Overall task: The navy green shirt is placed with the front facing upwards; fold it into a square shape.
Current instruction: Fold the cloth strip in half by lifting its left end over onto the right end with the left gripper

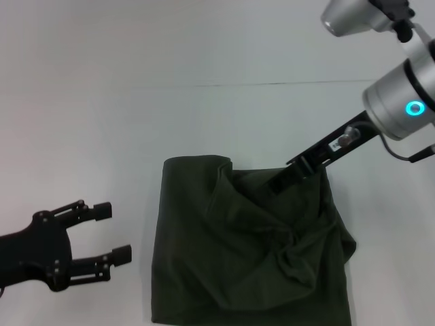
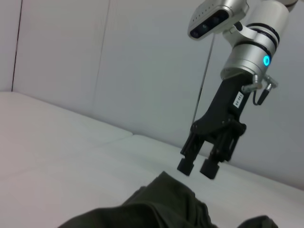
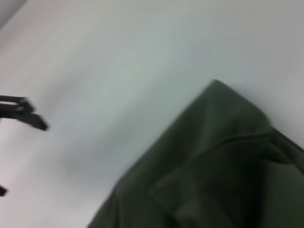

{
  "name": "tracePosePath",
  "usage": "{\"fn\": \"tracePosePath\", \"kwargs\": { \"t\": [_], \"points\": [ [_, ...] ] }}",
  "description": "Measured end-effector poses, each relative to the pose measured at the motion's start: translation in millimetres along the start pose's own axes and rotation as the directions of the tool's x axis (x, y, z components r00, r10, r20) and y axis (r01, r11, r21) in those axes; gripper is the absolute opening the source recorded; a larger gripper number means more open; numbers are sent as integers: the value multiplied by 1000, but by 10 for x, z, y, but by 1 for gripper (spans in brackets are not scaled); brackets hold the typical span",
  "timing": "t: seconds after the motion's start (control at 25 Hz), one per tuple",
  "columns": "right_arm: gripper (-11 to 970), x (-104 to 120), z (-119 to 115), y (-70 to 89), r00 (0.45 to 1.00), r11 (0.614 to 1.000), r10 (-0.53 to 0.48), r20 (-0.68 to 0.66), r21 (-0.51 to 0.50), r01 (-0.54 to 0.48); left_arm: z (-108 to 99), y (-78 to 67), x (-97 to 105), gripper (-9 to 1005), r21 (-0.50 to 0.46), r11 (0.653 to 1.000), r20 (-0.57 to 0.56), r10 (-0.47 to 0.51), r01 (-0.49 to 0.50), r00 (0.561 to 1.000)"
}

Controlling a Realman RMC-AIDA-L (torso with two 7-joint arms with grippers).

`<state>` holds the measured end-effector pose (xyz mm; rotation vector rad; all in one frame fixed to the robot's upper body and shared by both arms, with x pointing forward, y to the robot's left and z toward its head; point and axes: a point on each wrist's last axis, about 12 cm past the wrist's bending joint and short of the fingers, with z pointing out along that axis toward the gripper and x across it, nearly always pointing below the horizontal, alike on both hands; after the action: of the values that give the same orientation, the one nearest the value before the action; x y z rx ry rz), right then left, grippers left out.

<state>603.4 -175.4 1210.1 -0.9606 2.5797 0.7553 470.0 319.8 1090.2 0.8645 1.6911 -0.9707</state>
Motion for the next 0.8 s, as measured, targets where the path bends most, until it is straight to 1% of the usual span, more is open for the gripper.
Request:
{"fn": "tracePosePath", "kwargs": {
  "t": [0.12,0.32,0.44,0.52,0.56,0.8],
  "points": [
    [677,-80,41,86,1000,1000,-8,-7,-2,8,-6,27,-54,888,-9,1000,26,1,-1,1000],
    [675,-264,124,270,998,998,-4,-62,57,8,-28,68,-98,887,-33,999,52,15,-13,999],
    [673,-302,153,369,996,997,-15,-85,74,22,-19,82,-107,887,-38,999,51,21,-19,998],
    [672,-323,184,407,995,995,-31,-99,92,40,-6,101,-122,887,-42,999,50,25,-23,998],
    [672,-366,216,429,993,991,-44,-113,118,57,2,111,-133,887,-43,999,50,26,-24,998],
    [669,-432,286,443,990,981,-72,-125,168,92,-1,176,-165,888,-78,997,43,21,-17,999]
  ]
}}
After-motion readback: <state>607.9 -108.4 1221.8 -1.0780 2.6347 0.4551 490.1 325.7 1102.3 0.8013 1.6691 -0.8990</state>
